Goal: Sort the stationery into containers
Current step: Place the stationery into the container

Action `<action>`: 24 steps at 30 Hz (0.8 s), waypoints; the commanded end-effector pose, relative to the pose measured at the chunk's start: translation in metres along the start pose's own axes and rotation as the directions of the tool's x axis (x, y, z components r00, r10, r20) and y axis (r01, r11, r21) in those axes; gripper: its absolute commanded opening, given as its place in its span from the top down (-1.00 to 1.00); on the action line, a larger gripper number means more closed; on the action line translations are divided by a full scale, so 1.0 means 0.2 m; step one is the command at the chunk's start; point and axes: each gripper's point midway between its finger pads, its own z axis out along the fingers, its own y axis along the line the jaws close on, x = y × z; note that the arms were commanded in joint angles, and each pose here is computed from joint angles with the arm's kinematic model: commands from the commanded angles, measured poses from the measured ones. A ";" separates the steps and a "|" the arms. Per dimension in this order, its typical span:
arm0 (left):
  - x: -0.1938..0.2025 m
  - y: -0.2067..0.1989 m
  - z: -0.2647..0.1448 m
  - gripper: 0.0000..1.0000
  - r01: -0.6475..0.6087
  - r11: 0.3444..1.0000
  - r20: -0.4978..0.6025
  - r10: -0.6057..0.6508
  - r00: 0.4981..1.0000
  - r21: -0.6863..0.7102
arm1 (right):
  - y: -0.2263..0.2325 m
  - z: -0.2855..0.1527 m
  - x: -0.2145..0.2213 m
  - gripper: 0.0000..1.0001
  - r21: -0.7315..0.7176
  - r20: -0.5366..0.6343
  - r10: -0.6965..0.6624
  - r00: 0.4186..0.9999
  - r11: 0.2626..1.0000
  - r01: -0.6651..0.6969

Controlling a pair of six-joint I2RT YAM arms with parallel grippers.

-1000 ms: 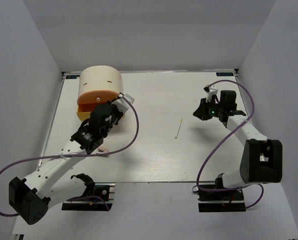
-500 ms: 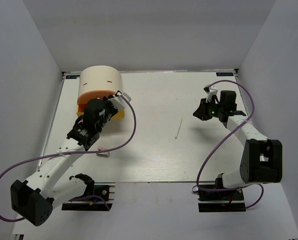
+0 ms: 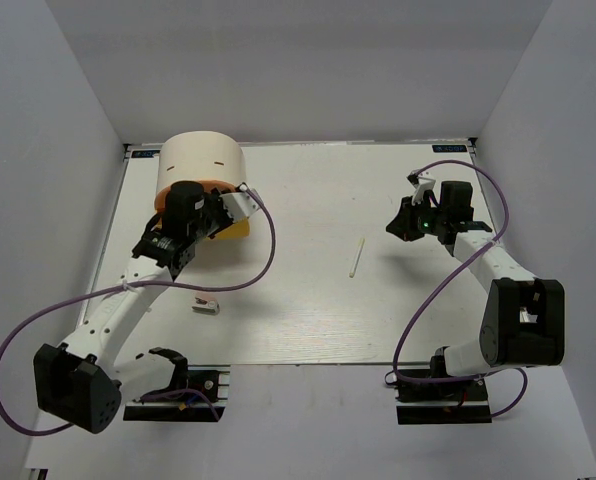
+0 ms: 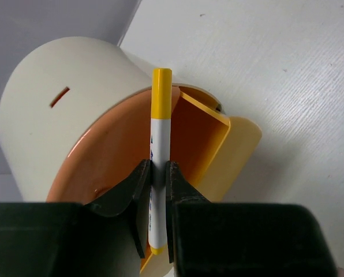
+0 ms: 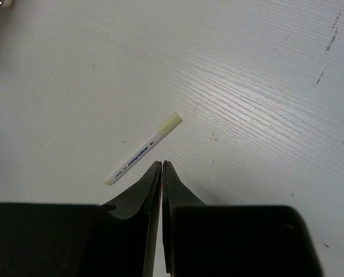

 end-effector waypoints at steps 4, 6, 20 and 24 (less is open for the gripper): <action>-0.03 0.06 -0.03 1.00 -0.037 0.999 0.040 0.036 0.999 0.018 | -0.01 0.00 -0.02 0.82 -0.005 0.020 -0.030 0.999 1.000 0.030; 0.00 0.06 -0.03 1.00 -0.051 0.998 0.028 0.051 0.998 0.019 | -0.01 0.00 -0.01 0.82 -0.002 0.017 -0.025 1.000 1.000 0.025; 0.08 0.07 0.00 0.96 -0.050 0.999 0.003 0.050 0.999 0.020 | -0.02 0.00 0.00 0.82 0.001 0.012 -0.025 1.000 1.000 0.025; 0.10 0.07 0.01 0.70 -0.051 0.999 -0.009 0.051 0.999 0.006 | -0.02 0.00 -0.02 0.82 0.001 0.018 -0.032 0.999 0.999 0.032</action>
